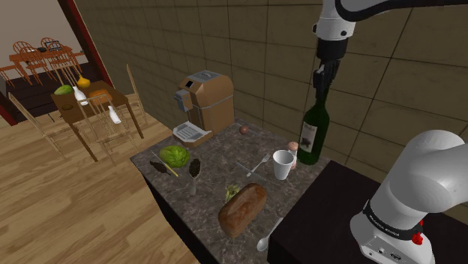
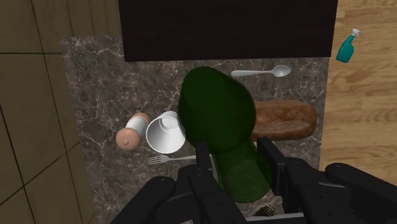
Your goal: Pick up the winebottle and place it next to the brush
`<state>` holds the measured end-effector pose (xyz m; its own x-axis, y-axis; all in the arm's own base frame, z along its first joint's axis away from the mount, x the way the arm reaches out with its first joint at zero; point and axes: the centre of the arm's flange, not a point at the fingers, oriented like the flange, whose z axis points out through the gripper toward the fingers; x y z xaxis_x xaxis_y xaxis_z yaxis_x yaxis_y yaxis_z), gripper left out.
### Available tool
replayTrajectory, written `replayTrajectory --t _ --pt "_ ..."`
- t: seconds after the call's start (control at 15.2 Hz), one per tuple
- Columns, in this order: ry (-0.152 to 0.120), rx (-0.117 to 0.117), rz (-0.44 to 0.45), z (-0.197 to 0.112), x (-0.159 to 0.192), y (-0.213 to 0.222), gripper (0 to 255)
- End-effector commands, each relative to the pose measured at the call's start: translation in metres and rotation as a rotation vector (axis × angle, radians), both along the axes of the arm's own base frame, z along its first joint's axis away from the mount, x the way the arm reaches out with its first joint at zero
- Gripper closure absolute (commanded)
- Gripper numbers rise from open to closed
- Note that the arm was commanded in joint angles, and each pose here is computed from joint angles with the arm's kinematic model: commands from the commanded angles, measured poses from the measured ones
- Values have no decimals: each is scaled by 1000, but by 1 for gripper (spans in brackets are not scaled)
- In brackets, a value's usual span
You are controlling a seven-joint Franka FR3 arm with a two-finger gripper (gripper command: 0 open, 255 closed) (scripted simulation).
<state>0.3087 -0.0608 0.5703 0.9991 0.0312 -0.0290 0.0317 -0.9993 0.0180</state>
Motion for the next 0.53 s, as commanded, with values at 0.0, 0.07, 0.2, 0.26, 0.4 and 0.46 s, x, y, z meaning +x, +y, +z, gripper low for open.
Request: replayTrajectory --t 0.0,0.07,0.2,0.26,0.4,0.46 --pt "0 0 0 11 -1 0 255" --pt "0 0 0 16 -1 0 255" --pt "0 0 0 27 -1 0 255" --pt "0 0 0 32 -1 0 255" --pt "0 0 0 42 -1 0 255" --pt "0 0 0 48 -1 0 255"
